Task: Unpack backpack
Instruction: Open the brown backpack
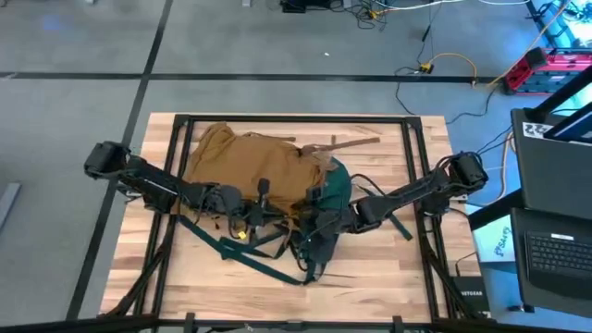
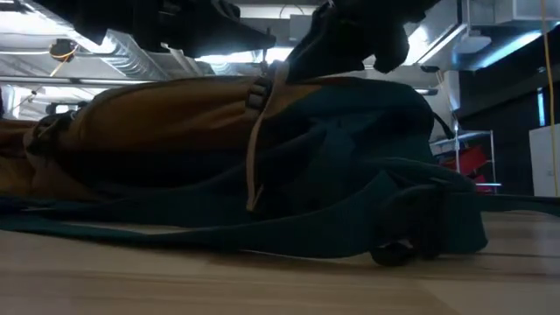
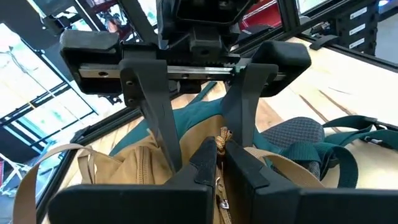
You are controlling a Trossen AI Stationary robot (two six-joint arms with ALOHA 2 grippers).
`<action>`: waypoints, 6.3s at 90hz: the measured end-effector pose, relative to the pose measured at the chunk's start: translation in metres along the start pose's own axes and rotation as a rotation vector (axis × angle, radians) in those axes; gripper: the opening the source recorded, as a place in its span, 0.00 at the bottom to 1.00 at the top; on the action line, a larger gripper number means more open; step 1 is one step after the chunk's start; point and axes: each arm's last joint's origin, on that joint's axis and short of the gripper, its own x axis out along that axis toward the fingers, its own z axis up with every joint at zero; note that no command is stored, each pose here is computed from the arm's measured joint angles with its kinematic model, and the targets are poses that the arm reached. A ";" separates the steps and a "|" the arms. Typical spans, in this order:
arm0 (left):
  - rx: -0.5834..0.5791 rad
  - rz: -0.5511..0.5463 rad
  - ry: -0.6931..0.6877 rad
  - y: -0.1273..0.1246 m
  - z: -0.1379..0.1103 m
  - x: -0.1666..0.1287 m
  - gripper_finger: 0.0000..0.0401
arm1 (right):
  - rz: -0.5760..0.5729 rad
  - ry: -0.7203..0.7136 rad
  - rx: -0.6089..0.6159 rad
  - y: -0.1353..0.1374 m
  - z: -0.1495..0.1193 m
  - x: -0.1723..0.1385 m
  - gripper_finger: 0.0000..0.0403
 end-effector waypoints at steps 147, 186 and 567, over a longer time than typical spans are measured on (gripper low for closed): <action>-0.067 0.051 0.445 -0.028 0.006 -0.036 0.00 | -0.199 0.127 -0.092 -0.013 -0.009 0.001 0.03; -0.158 0.159 0.559 -0.040 0.013 -0.095 0.00 | -0.286 0.218 -0.063 -0.014 -0.015 -0.006 0.03; 0.017 0.265 0.420 -0.055 -0.001 -0.093 0.39 | -0.294 0.204 0.065 -0.032 -0.020 0.004 0.03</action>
